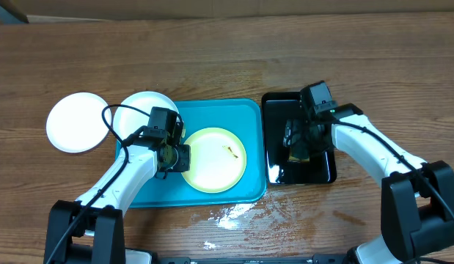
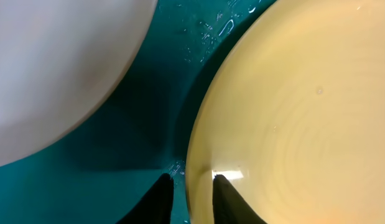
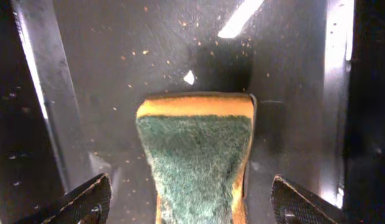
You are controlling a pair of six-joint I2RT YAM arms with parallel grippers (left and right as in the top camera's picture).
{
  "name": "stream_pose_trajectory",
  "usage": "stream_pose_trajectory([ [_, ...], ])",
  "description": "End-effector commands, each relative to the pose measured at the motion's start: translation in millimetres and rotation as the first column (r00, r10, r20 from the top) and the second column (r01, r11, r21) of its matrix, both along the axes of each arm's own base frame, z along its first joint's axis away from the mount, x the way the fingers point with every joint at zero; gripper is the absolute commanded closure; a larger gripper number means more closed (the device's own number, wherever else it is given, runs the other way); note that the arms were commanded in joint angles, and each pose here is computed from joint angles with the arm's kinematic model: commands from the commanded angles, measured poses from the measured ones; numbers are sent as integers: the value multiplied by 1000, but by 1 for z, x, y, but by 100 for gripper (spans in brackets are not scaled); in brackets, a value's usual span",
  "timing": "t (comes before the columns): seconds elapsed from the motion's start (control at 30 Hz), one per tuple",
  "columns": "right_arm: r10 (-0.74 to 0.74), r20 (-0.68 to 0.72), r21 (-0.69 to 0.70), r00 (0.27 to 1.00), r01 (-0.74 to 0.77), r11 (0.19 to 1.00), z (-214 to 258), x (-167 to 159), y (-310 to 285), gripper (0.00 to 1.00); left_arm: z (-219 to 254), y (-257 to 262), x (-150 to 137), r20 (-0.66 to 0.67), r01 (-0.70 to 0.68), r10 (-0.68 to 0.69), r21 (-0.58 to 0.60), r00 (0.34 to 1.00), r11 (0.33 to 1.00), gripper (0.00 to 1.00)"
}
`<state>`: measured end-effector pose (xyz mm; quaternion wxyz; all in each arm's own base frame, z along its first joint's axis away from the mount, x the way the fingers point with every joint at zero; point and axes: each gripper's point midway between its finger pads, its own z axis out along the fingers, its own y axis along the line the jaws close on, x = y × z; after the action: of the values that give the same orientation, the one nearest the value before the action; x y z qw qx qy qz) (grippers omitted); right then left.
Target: Clean dirty plates on tray and stack at the side
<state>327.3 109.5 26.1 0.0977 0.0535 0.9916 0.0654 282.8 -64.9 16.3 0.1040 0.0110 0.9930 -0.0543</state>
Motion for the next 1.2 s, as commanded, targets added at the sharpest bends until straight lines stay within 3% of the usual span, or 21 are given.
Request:
stream_pose_trajectory([
  [0.0, -2, 15, -12, 1000, 2, 1000, -15, -4, -3, 20, 3, -6, 4, 4, -9, 9, -20, 1000, 1000, 87],
  [0.07, -3, 49, -1, 999, 3, 1000, -21, 0, -2, 46, 3, -7, 9, 36, 86, -86, -1, 996, 996, 93],
  [0.1, -3, 52, 0, 999, 3, 1000, -21, 0, -2, 47, 4, -7, 11, 46, 109, -109, 4, 993, 994, 92],
  [0.23, -4, 75, 8, 997, 3, 1000, -19, 6, 0, 69, 1, -7, 20, 79, 157, -159, 24, 984, 987, 80],
  [0.27, -8, 91, 15, 996, 7, 1000, -18, 10, 1, 70, 0, -7, 21, 79, 157, -159, 24, 984, 987, 78],
  [0.33, -12, 114, 26, 993, 9, 1000, -14, 16, 4, 64, -3, -7, 21, 73, 158, -159, 24, 985, 987, 68],
  [0.4, -11, 124, 29, 992, 8, 1000, -7, 21, 5, 42, -3, -7, 20, 67, 157, -158, 23, 985, 987, 52],
  [0.53, -12, 152, 36, 988, 7, 999, 3, 31, 8, 35, -4, -15, 11, 35, 147, -146, -33, 989, 989, 50],
  [0.57, -13, 155, 35, 988, 8, 999, 3, 32, 8, 34, -5, -16, 7, 15, 123, -123, -51, 992, 991, 53],
  [0.83, -28, 184, -37, 983, 36, 999, -12, 29, -6, 38, -10, -14, -8, -79, -90, 83, -80, 993, 993, 59],
  [0.9, -29, 188, -38, 982, 37, 999, -12, 30, -7, 47, -12, -15, -8, -91, -153, 145, -97, 985, 983, 60],
  [0.97, -29, 192, -37, 981, 37, 999, -11, 30, -7, 66, -12, -15, -8, -92, -161, 152, -97, 984, 982, 57],
  [1.03, -29, 192, -36, 981, 37, 999, -11, 30, -6, 66, -12, -15, -8, -93, -162, 153, -97, 984, 982, 52],
  [1.07, -29, 194, -36, 981, 37, 999, -11, 31, -6, 58, -12, -15, -8, -92, -162, 153, -97, 984, 982, 49],
  [1.1, -25, 209, -32, 978, 33, 999, -9, 35, -5, 39, -12, -15, -8, -92, -162, 153, -97, 984, 982, 47],
  [1.17, -3, 232, -35, 973, 12, 999, 1, 43, -2, 26, -12, -15, -6, -85, -160, 152, -99, 985, 982, 42],
])
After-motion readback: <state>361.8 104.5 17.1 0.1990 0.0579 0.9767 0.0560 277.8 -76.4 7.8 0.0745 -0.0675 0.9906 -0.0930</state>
